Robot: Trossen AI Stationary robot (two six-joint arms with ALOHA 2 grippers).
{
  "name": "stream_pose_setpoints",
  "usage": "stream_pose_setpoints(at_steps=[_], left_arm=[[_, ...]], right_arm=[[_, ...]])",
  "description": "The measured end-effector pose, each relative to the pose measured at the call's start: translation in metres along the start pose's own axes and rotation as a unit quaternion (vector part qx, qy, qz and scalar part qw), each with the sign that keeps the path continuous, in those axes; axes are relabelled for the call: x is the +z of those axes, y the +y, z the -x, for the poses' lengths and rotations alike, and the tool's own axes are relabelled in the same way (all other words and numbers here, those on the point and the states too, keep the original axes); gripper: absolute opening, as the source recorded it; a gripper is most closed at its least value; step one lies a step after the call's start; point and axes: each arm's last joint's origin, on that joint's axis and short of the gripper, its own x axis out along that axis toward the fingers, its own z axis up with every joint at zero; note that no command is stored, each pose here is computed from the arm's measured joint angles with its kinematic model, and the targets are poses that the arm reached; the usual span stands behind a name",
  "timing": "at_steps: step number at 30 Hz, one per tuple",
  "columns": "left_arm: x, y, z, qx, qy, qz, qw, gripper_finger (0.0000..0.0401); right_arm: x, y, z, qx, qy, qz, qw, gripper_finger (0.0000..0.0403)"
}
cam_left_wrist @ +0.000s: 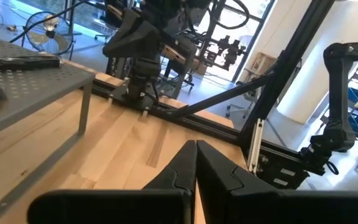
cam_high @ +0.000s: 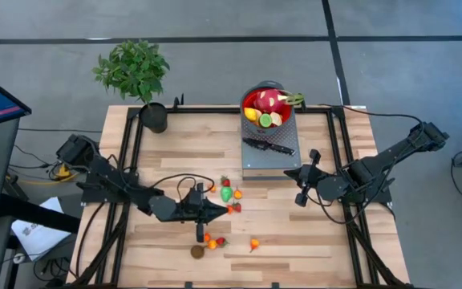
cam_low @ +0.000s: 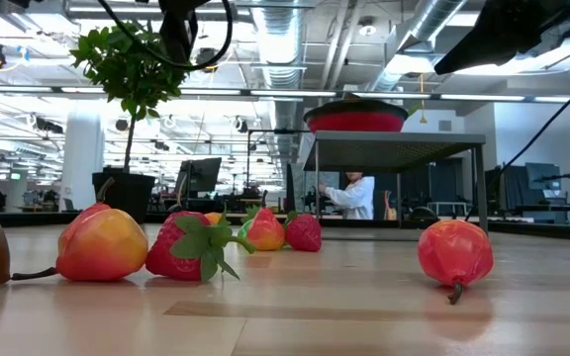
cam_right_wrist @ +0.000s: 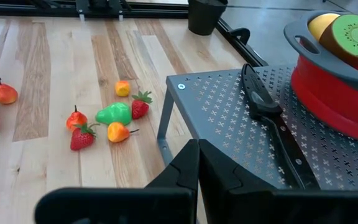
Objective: Pick & Place Fruit
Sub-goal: Put the yellow pear into the red colander on the shelf
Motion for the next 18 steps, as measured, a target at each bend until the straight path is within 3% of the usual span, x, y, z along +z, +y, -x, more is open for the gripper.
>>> stream_pose_setpoints(at_steps=[12,18], left_arm=[[0.006,-0.012,-0.001,-0.014,-0.007,0.02,1.0,0.0003],[-0.006,-0.008,0.001,0.018,0.044,0.012,0.999,0.0002]], right_arm=[[0.0,0.0,0.0,0.0,0.0,0.0,1.0,0.0],[0.0,0.0,0.0,0.0,0.0,0.0,1.0,0.0]])
